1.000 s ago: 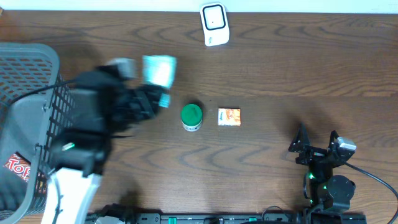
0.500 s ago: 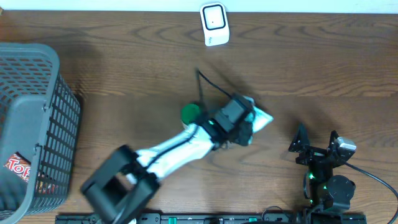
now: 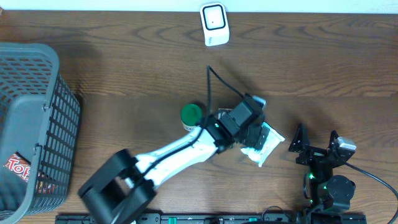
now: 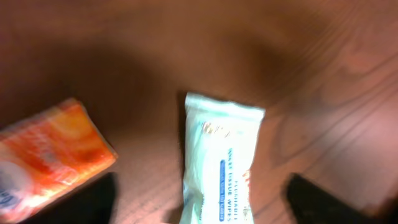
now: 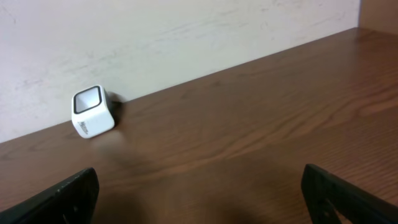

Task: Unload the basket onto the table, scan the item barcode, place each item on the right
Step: 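Carry wipes pack out and place it right of orange box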

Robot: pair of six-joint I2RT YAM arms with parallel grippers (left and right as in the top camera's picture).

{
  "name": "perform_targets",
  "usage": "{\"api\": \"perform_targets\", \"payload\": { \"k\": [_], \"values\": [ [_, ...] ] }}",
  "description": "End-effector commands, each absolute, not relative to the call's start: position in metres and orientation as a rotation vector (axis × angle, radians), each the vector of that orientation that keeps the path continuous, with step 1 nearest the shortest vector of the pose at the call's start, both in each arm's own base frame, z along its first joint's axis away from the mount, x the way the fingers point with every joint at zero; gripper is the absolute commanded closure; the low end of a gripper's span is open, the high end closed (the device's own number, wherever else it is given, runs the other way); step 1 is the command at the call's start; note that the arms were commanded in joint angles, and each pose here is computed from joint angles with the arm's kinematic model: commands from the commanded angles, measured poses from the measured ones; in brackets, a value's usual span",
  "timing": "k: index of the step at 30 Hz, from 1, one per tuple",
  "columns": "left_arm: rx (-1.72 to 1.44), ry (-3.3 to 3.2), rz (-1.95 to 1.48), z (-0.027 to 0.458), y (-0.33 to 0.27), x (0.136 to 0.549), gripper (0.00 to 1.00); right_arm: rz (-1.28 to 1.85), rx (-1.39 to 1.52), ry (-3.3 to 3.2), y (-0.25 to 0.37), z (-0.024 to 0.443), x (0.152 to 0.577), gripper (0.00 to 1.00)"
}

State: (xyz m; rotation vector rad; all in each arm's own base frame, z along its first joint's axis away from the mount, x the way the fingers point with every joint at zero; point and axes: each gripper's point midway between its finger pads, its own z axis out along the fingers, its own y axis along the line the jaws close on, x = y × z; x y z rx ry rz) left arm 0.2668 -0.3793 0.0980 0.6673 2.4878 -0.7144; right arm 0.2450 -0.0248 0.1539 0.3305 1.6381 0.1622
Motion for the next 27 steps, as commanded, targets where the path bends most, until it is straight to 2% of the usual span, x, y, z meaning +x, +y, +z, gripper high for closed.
{"api": "perform_targets", "payload": {
  "k": [1,3,4,13,17,27],
  "values": [
    [0.616,2.485,-0.716,0.120,-0.370,0.274,0.66,0.167,0.331,1.641,-0.024,0.153,0.245,0.01],
    [0.634,2.530,-0.752,0.115,-0.371,0.264,0.90,0.167,0.331,1.641,-0.024,0.153,0.245,0.01],
    [0.654,2.549,-0.788,0.113,-0.373,0.257,0.93,0.167,0.331,1.641,-0.024,0.153,0.245,0.01],
    [0.773,2.646,-1.192,0.122,-0.393,0.203,0.93,0.167,0.331,1.641,-0.024,0.153,0.245,0.01],
    [0.727,2.703,-1.272,0.123,-0.395,0.194,0.93,0.167,0.331,1.641,-0.024,0.153,0.245,0.01],
    [0.679,2.921,-1.378,0.054,-0.405,0.178,0.93,0.167,0.331,1.641,-0.024,0.153,0.245,0.01]
  ]
}}
